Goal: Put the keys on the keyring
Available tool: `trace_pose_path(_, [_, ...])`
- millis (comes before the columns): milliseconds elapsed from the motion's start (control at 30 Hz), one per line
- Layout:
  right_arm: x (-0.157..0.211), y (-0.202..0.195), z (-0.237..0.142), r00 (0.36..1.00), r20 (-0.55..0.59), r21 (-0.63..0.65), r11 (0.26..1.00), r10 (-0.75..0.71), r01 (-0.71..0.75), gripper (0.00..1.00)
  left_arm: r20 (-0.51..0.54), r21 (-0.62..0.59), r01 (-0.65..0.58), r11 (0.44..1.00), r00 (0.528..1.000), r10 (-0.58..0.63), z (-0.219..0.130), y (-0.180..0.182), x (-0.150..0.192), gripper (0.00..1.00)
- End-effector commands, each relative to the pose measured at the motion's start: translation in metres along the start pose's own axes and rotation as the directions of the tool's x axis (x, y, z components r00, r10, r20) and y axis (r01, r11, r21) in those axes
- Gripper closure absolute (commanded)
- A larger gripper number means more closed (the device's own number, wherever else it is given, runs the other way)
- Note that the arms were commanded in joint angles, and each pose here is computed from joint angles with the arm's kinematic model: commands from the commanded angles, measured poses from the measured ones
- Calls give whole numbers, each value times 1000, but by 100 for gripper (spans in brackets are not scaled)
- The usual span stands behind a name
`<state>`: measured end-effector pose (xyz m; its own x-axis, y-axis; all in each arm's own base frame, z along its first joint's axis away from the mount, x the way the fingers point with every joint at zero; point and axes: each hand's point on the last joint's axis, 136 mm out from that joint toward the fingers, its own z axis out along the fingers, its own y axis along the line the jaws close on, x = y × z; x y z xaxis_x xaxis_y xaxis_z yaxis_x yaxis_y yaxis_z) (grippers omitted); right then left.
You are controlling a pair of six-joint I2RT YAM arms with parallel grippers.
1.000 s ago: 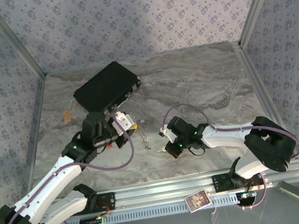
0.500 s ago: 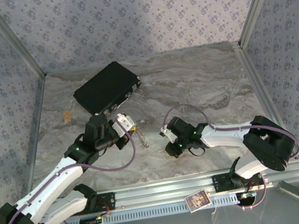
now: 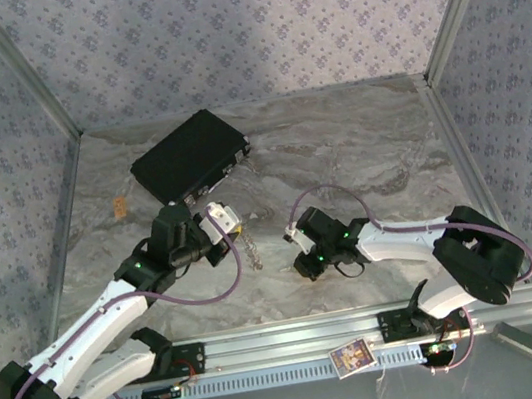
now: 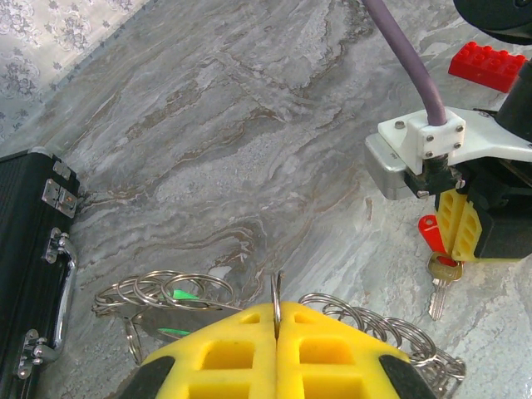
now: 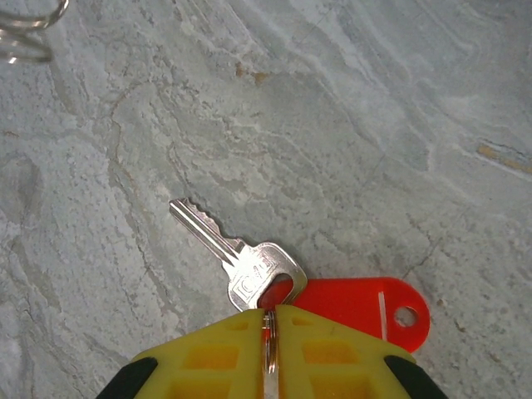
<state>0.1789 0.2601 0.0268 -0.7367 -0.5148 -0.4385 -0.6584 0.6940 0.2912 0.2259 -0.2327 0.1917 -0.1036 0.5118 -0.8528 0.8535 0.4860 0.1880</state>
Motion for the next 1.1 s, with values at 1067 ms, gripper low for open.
trace_pose_path(1067, [-69,51,-75,853,314,57,905,-416,421,100,114,121,-52,991,993,38,-14,-23,-27,100])
